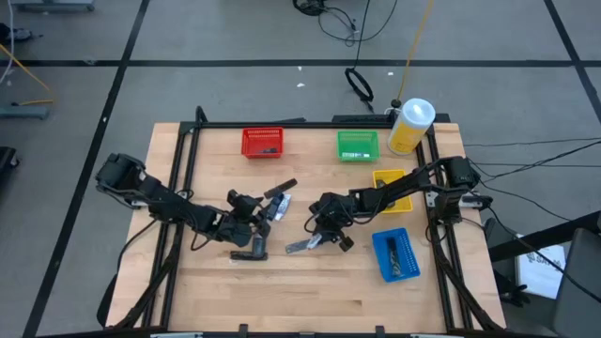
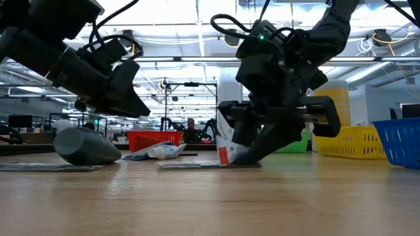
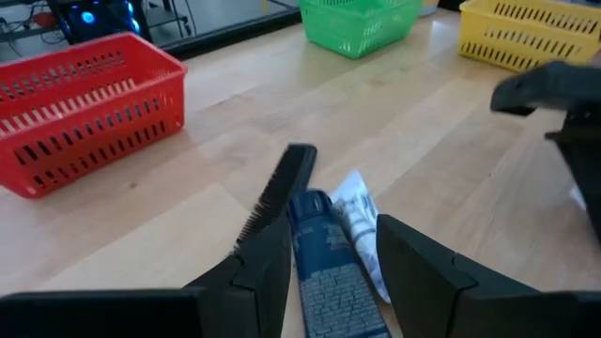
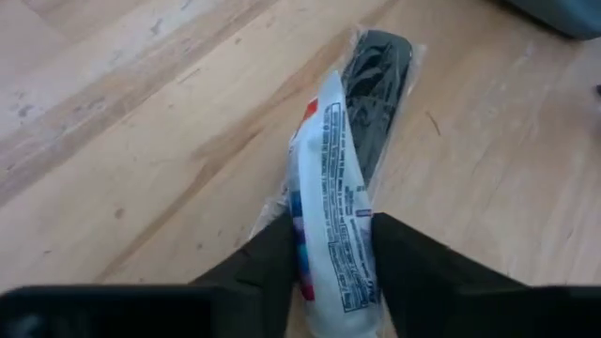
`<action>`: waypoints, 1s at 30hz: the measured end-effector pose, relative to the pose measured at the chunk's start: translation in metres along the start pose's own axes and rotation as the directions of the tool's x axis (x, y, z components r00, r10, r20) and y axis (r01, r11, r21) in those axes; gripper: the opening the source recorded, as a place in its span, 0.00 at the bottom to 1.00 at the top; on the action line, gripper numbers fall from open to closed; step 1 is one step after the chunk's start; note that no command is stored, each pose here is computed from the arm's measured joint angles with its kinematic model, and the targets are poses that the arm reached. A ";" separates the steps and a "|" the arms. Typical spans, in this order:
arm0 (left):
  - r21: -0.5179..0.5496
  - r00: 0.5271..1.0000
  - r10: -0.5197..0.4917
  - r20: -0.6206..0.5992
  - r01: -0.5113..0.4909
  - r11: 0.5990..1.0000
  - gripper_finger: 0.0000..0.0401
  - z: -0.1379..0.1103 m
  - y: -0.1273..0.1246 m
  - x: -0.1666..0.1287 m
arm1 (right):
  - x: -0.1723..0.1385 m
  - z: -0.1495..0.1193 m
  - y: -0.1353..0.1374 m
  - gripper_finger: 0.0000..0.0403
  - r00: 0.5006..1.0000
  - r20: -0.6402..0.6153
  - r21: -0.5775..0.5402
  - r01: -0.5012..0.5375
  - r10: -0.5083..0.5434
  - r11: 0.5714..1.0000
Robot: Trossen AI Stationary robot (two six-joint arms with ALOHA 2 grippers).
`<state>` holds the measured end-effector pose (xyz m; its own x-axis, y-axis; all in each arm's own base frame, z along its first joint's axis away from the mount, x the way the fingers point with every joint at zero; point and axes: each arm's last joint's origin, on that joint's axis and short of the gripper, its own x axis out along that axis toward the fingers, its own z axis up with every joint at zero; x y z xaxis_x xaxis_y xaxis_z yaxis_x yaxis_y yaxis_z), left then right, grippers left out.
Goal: Pick & Place Travel size toiletries
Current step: Put the white toothpaste into the green bin
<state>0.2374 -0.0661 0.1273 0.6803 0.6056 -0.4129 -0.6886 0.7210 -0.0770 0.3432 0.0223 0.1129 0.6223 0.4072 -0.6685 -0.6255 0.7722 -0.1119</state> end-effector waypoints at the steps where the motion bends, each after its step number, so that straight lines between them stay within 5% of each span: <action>1: 0.004 1.000 0.002 -0.003 -0.002 1.000 0.39 -0.002 0.000 0.001 | 0.000 0.000 0.000 0.27 1.000 0.001 0.002 0.001 -0.001 1.000; 8: -0.018 1.000 -0.008 0.002 0.008 1.000 0.39 -0.023 -0.008 0.016 | -0.023 0.020 -0.002 0.11 0.997 0.062 0.168 0.038 -0.049 0.985; 12: -0.007 1.000 -0.007 -0.007 0.007 1.000 0.39 -0.034 -0.010 0.022 | -0.045 0.033 -0.005 0.08 0.978 0.031 0.319 0.187 -0.208 0.929; 15: 0.008 1.000 0.004 -0.019 -0.004 1.000 0.39 -0.040 -0.009 0.025 | -0.069 0.037 -0.011 0.09 0.895 -0.097 0.377 0.438 -0.436 0.816; 19: 0.024 1.000 0.012 -0.027 -0.012 1.000 0.39 -0.044 -0.009 0.026 | -0.127 0.036 -0.041 0.09 0.703 -0.308 0.406 0.707 -0.642 0.579; 21: 0.024 1.000 0.012 -0.027 -0.012 1.000 0.39 -0.044 -0.009 0.027 | -0.158 0.030 -0.062 0.09 0.653 -0.399 0.430 0.753 -0.643 0.498; 24: 0.025 1.000 0.011 -0.027 -0.010 1.000 0.39 -0.045 -0.009 0.026 | -0.197 0.007 -0.087 0.08 0.624 -0.533 0.447 0.781 -0.572 0.436; 30: 0.026 0.999 -0.008 -0.045 0.009 1.000 0.39 -0.045 -0.010 0.026 | -0.231 -0.060 -0.119 0.09 0.652 -0.624 0.483 0.755 -0.429 0.445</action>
<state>0.2501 -0.0727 0.0762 0.6735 0.5841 -0.4531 -0.6758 0.7349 -0.0572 0.2456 -0.1930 0.2364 0.3807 -0.3705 -0.8472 0.4186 0.8860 -0.1994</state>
